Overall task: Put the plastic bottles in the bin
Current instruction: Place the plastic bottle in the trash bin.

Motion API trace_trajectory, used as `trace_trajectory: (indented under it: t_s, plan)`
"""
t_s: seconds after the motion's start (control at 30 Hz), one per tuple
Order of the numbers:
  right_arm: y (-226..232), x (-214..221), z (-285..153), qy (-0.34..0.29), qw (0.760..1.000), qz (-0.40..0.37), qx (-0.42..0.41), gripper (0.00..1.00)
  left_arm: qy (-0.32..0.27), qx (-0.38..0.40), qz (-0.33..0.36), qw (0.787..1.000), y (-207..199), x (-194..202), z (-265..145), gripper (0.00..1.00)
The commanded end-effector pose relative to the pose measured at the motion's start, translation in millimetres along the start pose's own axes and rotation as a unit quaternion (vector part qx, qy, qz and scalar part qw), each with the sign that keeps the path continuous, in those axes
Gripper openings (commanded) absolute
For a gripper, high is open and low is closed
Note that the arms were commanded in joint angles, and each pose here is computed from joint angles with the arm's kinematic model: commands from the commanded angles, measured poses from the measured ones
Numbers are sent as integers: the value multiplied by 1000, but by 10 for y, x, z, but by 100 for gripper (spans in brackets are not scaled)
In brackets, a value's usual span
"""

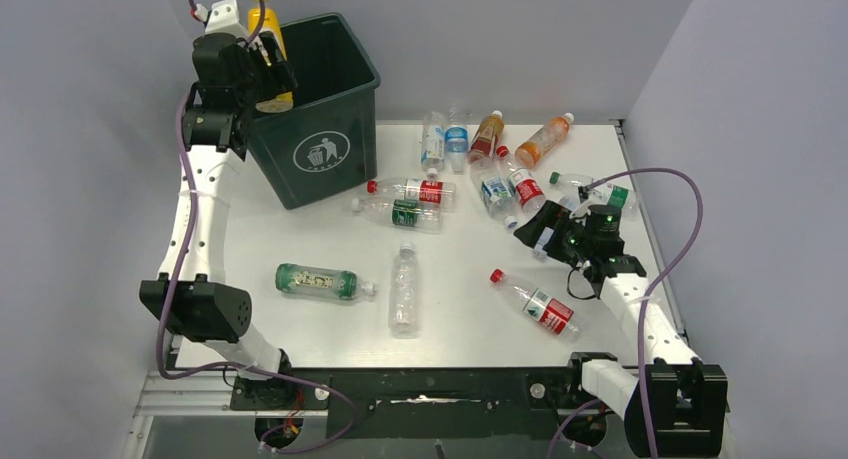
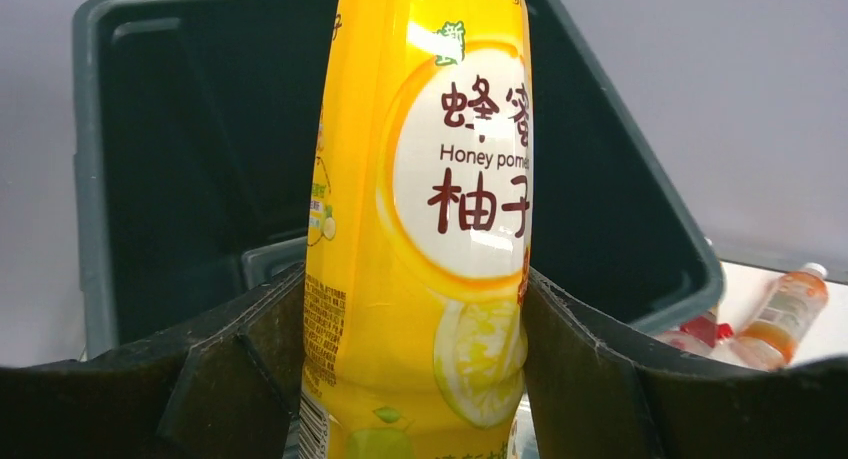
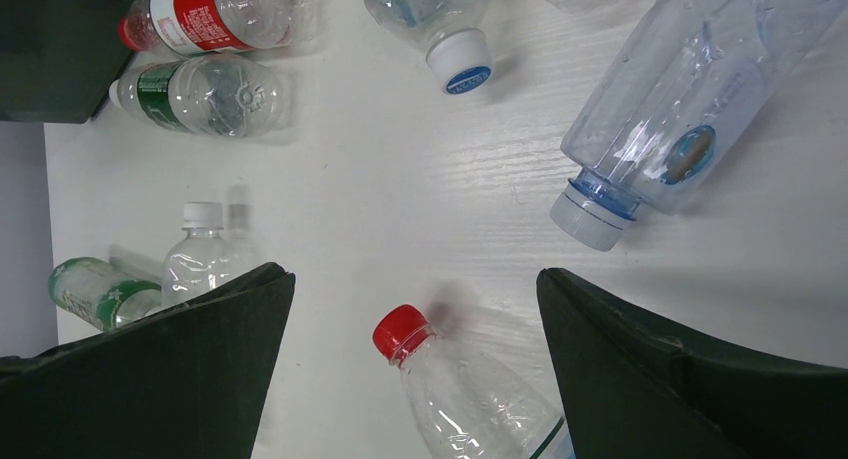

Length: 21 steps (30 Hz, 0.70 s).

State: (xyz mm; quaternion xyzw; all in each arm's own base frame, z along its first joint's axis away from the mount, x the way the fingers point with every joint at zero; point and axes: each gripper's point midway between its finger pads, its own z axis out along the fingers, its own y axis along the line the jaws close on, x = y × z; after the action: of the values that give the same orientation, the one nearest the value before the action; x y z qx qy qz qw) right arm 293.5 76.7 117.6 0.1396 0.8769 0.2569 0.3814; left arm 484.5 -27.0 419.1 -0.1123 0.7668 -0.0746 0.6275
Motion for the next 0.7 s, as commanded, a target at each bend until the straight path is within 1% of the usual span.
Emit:
trace_trajectory:
  t_s: [0.0, 0.13, 0.47, 0.57, 0.67]
  plan:
    - [89, -112, 37, -19, 1000, -12, -16, 98, -39, -5, 5, 999, 125, -227, 72, 65]
    - [105, -92, 76, -13, 1000, -13, -19, 98, -33, -15, 8, 999, 221, -187, 137, 69]
    - [224, -71, 147, 1, 999, -24, -35, 98, -13, -43, 6, 999, 441, -113, 308, 73]
    - [259, -73, 160, 4, 999, -27, -40, 98, -10, -46, 5, 999, 452, -122, 323, 81]
    - [271, -59, 179, 7, 999, -29, -41, 98, -5, -45, 0, 999, 440, -122, 308, 83]
